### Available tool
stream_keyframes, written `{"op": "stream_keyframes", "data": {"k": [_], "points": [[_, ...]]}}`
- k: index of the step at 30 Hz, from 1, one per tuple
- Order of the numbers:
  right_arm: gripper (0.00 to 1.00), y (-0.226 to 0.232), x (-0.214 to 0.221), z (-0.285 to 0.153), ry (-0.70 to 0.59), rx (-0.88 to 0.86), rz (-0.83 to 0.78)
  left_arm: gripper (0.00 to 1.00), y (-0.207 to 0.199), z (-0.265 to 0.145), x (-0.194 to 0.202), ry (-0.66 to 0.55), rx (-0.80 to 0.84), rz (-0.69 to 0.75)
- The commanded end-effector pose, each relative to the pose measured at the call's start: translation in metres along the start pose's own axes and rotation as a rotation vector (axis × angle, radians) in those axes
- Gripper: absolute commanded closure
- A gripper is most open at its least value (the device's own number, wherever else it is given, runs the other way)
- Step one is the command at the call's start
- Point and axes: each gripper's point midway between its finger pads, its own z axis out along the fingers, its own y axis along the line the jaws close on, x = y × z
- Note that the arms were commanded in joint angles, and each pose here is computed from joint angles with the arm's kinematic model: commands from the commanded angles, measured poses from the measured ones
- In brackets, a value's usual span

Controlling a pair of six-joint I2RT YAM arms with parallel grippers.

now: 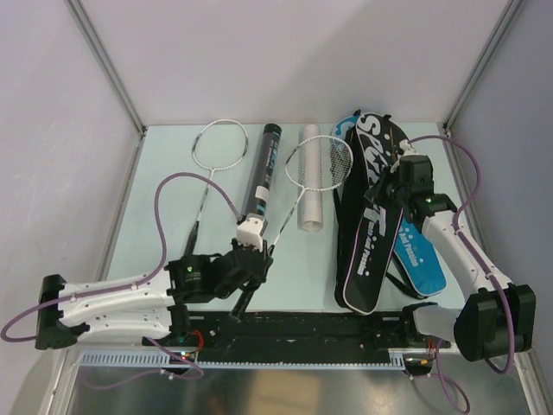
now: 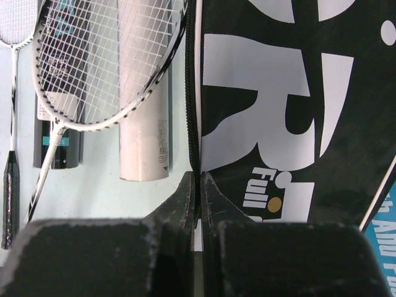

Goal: Pack up the badminton gear
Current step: Place the racket in the racket bag.

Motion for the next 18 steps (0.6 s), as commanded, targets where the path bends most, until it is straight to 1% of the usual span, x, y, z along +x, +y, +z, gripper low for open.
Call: {"op": "stream_keyframes", "data": {"k": [1,6,13,18], "points": [[1.00,0.013,-0.026,-0.011,-0.111,-0.037,0.003,1.00,-0.009,-0.006,-0.023,-0.104,-0.006,-0.038],[1.00,0.014,-0.025,-0.011,-0.106,-0.041,0.009,1.00,-0.008,-0.002,-0.011,-0.099,-0.025,0.001],[1.00,0.017,-0.024,-0.011,-0.101,-0.051,0.010,1.00,-0.033,0.000,-0.007,-0.098,0.012,0.095],[1.00,0.020,-0.024,-0.009,-0.098,-0.068,0.015,1.00,-0.052,0.004,-0.004,-0.095,0.039,0.130]]}}
